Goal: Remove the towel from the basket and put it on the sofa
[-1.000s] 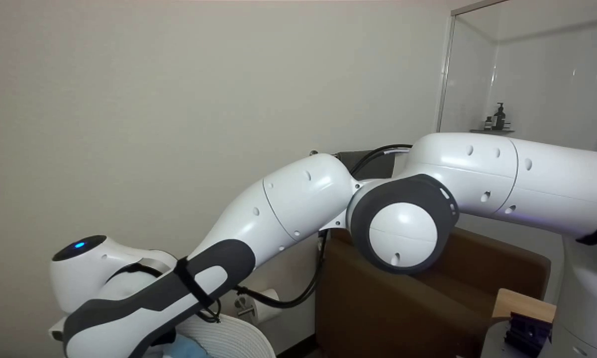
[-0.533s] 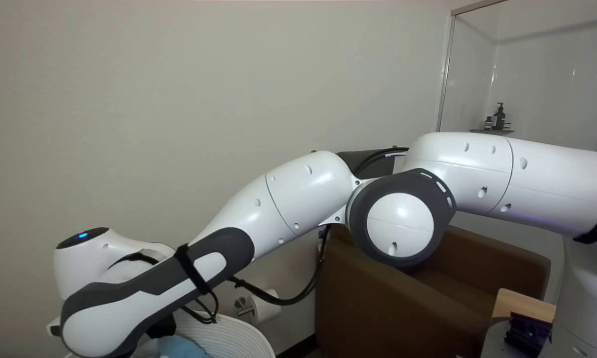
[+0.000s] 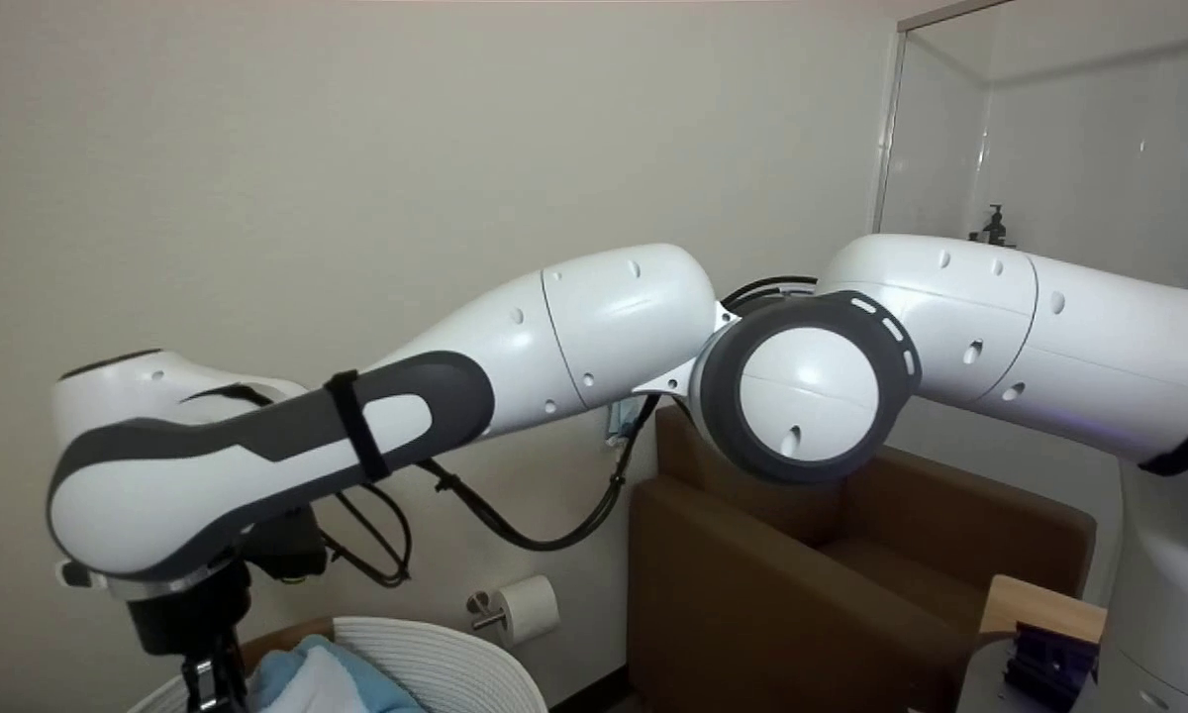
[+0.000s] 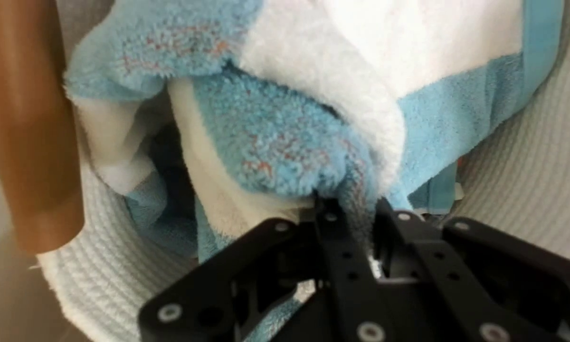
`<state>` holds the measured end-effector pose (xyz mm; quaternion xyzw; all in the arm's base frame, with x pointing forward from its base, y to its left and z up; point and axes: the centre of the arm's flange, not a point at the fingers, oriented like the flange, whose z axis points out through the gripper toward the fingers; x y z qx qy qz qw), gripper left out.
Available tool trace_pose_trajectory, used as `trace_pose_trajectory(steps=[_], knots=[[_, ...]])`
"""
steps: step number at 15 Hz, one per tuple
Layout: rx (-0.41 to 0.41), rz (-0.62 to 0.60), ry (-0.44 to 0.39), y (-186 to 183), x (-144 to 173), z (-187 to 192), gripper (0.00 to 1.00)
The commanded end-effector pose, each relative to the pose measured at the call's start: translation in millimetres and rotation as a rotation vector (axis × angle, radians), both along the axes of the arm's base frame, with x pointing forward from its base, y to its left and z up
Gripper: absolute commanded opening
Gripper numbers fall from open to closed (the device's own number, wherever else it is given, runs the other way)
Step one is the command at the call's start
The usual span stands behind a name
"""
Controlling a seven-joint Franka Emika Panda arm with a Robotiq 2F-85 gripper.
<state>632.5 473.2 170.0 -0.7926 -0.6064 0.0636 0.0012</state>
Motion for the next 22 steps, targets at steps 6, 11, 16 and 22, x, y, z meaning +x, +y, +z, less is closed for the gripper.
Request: trace_pose_trajectory(steps=[6,11,16,22], knots=[[-0.013,-0.070,-0.019,3,-4,137,0.07],[-0.009,-0.043,-0.028,6,-5,123,0.15],[-0.066,-0.051,-0.091,5,6,138,0.07],[-0.160,-0.113,-0.292,-15,31,233,0.07]])
